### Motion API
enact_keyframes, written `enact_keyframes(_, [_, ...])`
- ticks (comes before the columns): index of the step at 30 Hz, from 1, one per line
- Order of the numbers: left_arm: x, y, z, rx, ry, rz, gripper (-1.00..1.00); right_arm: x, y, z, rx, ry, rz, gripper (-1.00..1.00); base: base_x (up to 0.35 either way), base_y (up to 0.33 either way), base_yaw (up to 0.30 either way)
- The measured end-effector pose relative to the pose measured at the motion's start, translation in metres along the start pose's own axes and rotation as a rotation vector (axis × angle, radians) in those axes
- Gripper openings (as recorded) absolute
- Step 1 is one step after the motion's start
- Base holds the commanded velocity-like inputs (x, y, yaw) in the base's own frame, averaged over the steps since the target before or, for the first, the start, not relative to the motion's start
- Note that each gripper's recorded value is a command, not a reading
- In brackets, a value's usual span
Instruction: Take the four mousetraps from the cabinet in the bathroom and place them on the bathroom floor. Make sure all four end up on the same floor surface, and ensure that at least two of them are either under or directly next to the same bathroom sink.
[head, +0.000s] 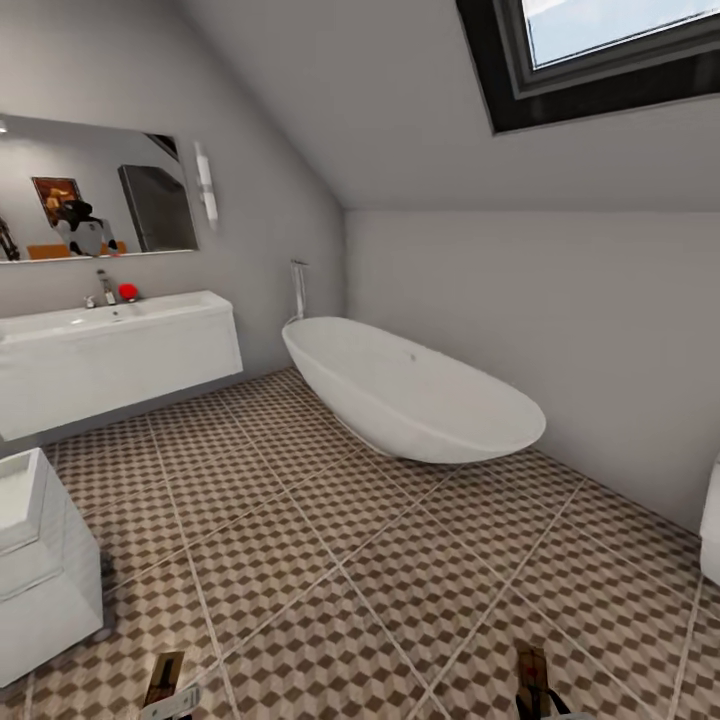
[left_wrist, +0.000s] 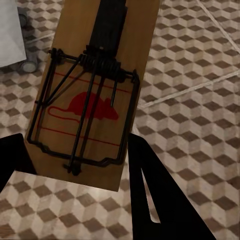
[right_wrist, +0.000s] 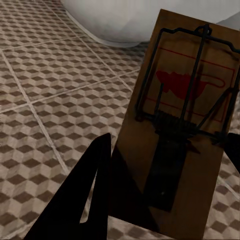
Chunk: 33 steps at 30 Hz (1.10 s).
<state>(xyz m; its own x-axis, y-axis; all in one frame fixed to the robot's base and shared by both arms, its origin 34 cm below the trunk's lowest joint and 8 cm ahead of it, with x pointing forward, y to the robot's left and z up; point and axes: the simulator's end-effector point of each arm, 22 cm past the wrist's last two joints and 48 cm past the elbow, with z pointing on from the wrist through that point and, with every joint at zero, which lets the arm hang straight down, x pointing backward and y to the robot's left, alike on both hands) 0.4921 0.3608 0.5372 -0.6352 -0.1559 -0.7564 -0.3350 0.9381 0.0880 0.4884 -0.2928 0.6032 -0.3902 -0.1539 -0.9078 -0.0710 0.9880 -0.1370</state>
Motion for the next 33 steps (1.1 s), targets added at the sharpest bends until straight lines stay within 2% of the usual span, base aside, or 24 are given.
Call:
enact_keyframes(8, [-0.0002, 0.0, 0.0001, 0.0, 0.0, 0.0, -1.0, 0.0, 0.0, 0.0, 0.0, 0.0, 0.0, -1.0, 0.207, -0.125, 0.285])
enact_keyframes(22, [-0.0001, -0.0002, 0.0, 0.0, 0.0, 0.0, -1.0, 0.0, 0.0, 0.0, 0.0, 0.0, 0.0, -1.0, 0.208, -0.038, 0.285])
enact_keyframes(33, [0.0, -0.0002, 0.0, 0.0, 0.0, 0.0, -1.0, 0.0, 0.0001, 0.0, 0.0, 0.0, 0.0, -1.0, 0.211, -0.161, 0.285])
